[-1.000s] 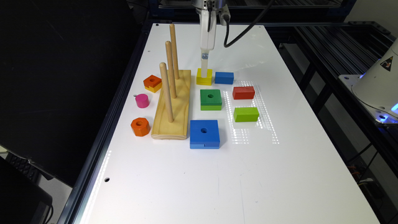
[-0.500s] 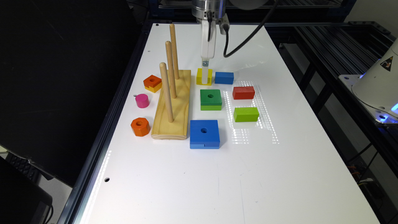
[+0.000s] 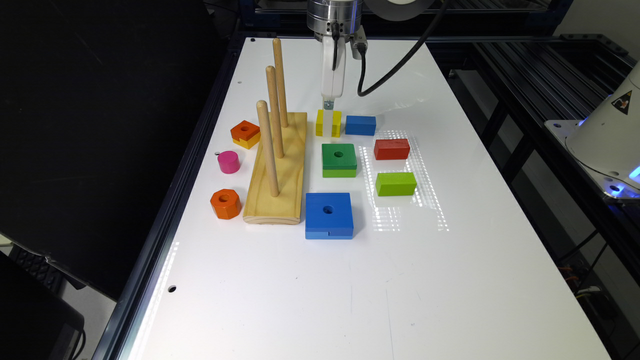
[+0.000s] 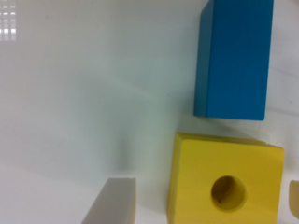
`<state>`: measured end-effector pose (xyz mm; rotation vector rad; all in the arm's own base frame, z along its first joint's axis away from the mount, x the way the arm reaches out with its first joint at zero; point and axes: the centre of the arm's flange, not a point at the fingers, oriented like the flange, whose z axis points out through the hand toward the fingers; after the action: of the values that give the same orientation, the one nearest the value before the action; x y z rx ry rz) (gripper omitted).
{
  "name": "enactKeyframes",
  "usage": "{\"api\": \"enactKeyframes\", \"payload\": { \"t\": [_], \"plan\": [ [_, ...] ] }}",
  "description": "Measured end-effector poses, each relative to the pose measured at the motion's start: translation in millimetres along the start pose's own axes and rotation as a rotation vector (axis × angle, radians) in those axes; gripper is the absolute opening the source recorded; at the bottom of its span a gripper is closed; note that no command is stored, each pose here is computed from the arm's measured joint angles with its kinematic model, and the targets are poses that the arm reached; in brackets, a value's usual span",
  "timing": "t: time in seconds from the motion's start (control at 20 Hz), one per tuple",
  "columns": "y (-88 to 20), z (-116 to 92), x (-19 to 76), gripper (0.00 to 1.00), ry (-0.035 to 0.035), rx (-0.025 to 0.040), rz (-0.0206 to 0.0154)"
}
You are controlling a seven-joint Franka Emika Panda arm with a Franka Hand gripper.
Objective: Pick up yellow block.
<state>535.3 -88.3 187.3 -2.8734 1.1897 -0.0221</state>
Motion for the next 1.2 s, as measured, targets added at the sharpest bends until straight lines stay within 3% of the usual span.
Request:
{"api": "enactKeyframes", "payload": {
  "t": [0.15, 0.3, 0.35, 0.4, 1.2],
  "plan": [
    [-1.8, 0.0, -0.4, 1.0, 0.0, 0.0016, 0.0004],
    [-0.4, 13.9, -1.9, 1.0, -0.007, -0.0006, 0.0014],
    [-1.6, 15.4, -0.8, 1.0, -0.0012, 0.0023, 0.0023],
    [-2.0, 15.5, -0.6, 1.0, -0.0007, 0.0027, 0.0025],
    [-1.8, 15.4, -0.2, 1.0, -0.0004, 0.003, 0.0033]
  ]
}}
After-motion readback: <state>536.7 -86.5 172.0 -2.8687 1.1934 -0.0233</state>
